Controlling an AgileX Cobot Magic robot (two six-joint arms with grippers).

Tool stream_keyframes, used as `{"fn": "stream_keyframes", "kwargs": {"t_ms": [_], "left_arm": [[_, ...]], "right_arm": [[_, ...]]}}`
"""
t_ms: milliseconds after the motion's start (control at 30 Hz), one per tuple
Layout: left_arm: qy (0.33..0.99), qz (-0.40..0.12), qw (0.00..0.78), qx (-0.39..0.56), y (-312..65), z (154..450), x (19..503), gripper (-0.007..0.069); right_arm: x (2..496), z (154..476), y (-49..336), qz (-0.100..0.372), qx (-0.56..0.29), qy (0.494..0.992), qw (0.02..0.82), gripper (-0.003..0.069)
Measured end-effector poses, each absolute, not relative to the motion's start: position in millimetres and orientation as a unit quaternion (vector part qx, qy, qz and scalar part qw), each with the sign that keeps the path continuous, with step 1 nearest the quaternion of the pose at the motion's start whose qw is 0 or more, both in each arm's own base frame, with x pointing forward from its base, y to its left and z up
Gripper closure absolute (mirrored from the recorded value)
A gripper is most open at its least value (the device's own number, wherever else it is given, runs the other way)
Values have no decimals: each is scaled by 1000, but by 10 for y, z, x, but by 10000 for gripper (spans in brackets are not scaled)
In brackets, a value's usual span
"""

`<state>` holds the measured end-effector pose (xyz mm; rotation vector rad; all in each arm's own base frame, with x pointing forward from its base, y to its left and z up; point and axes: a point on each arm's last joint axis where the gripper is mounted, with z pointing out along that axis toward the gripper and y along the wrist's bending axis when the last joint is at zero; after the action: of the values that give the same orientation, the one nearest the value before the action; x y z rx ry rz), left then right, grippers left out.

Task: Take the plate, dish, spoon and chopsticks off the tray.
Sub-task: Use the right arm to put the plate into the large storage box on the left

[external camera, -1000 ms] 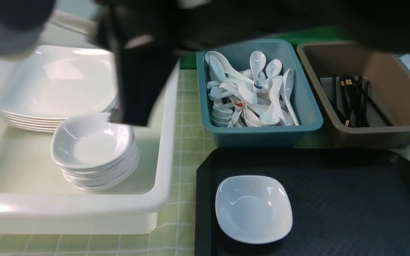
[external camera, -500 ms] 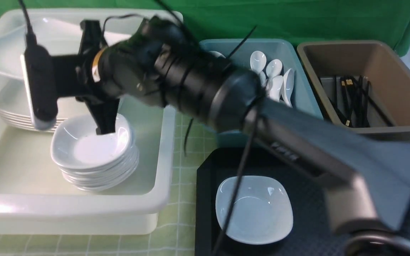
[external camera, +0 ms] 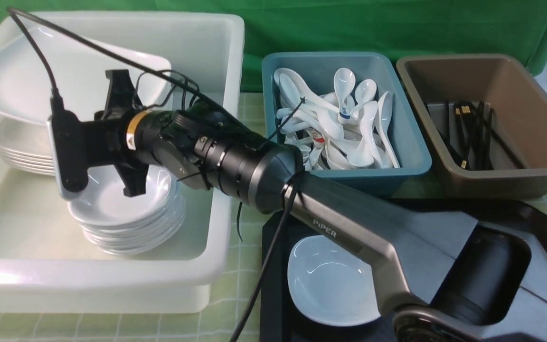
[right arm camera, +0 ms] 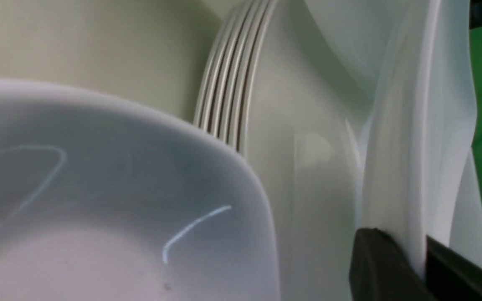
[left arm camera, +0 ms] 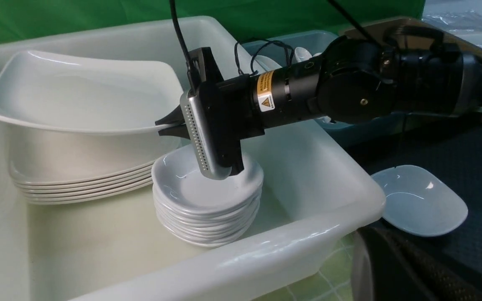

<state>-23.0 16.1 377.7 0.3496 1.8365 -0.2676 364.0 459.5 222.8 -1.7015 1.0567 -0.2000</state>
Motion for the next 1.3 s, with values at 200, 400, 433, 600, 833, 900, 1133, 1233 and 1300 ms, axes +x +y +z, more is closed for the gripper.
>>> {"fn": "stream_keyframes", "kwargs": {"t_ms": [200,400,433,600,833,900,1133,1233,1300], "left_arm": [[787,-130,583,153,136,3776,-240,614],[784,-152,577,168,92,3776,-261,614],[784,-158,576,169,84,3776,-265,614],[783,-173,572,172,60,3778,-278,614],[782,-179,571,174,49,3778,-284,614],[778,-177,576,178,48,3788,-281,614],[779,-171,576,179,4,3822,-187,614],[797,-155,547,205,-84,3830,0,614],[810,-146,522,223,-187,3834,200,614]], "right_arm": [[3646,2155,4606,-78,-714,451,530,589],[3651,2199,4616,-54,-685,477,548,461],[3652,2205,4617,-50,-680,482,551,429],[3661,2226,4607,-38,-668,497,553,307],[3531,2637,4459,-6,-645,567,512,177],[3439,2955,4334,-3,-638,586,500,175],[2953,3875,3709,17,-602,691,400,311],[2715,4242,3373,24,-572,732,368,453],[2599,4449,3203,36,-542,751,376,556]]}}
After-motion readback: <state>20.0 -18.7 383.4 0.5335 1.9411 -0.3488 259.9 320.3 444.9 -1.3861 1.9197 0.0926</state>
